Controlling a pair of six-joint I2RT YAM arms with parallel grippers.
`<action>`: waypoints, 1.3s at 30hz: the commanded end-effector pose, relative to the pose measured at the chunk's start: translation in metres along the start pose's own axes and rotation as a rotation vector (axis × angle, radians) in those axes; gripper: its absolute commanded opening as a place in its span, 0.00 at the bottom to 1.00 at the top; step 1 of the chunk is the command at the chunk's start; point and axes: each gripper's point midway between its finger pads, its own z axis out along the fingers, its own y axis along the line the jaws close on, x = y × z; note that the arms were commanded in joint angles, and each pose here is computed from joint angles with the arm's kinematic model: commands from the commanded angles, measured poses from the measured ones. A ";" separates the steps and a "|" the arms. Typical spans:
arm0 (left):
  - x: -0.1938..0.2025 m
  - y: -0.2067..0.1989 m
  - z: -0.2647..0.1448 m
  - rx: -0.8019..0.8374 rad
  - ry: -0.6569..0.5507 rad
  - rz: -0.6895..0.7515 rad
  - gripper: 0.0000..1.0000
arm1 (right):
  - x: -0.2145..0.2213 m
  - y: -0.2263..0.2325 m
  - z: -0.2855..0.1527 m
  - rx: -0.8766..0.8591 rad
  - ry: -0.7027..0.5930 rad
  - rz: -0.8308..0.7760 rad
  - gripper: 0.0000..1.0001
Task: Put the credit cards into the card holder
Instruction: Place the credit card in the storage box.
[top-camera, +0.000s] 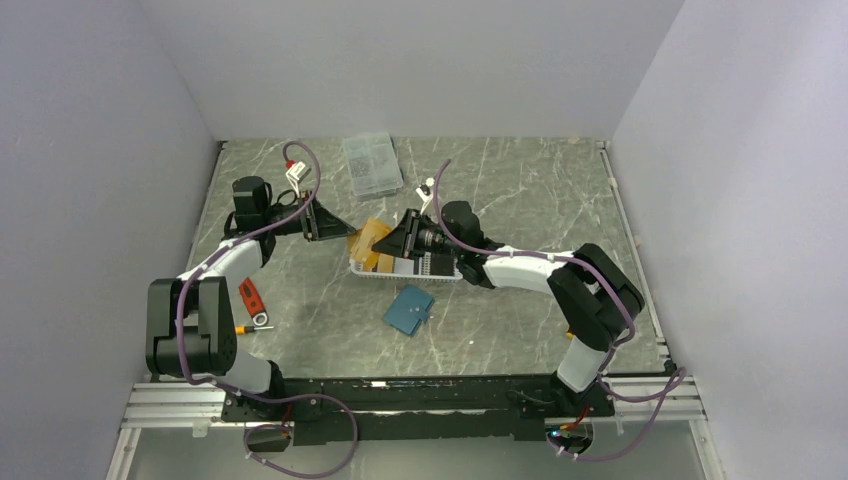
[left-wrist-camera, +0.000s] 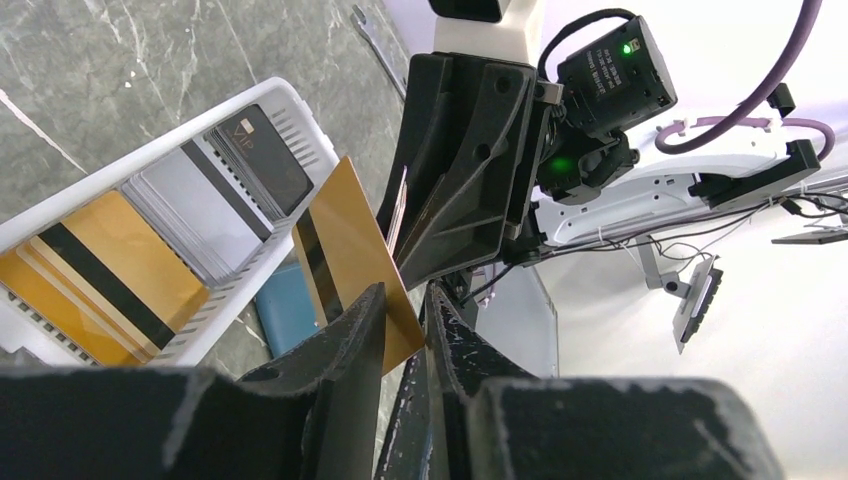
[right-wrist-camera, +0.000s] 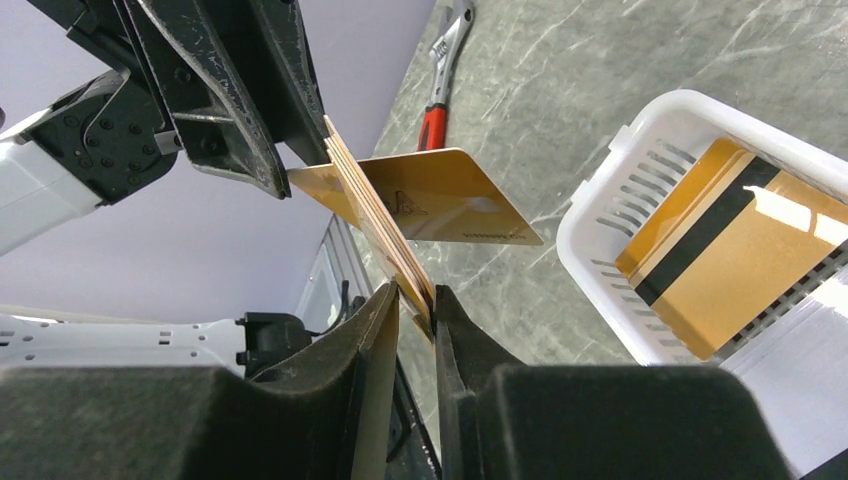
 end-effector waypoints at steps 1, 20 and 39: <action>-0.002 -0.008 -0.001 0.035 0.021 0.073 0.25 | -0.011 0.006 0.000 -0.031 -0.034 -0.011 0.21; 0.017 0.041 -0.001 -0.098 0.076 0.071 0.11 | -0.009 -0.040 0.017 0.050 -0.014 0.079 0.02; -0.005 0.098 -0.034 -0.581 0.027 0.196 0.00 | 0.006 -0.067 0.013 0.112 0.017 0.100 0.00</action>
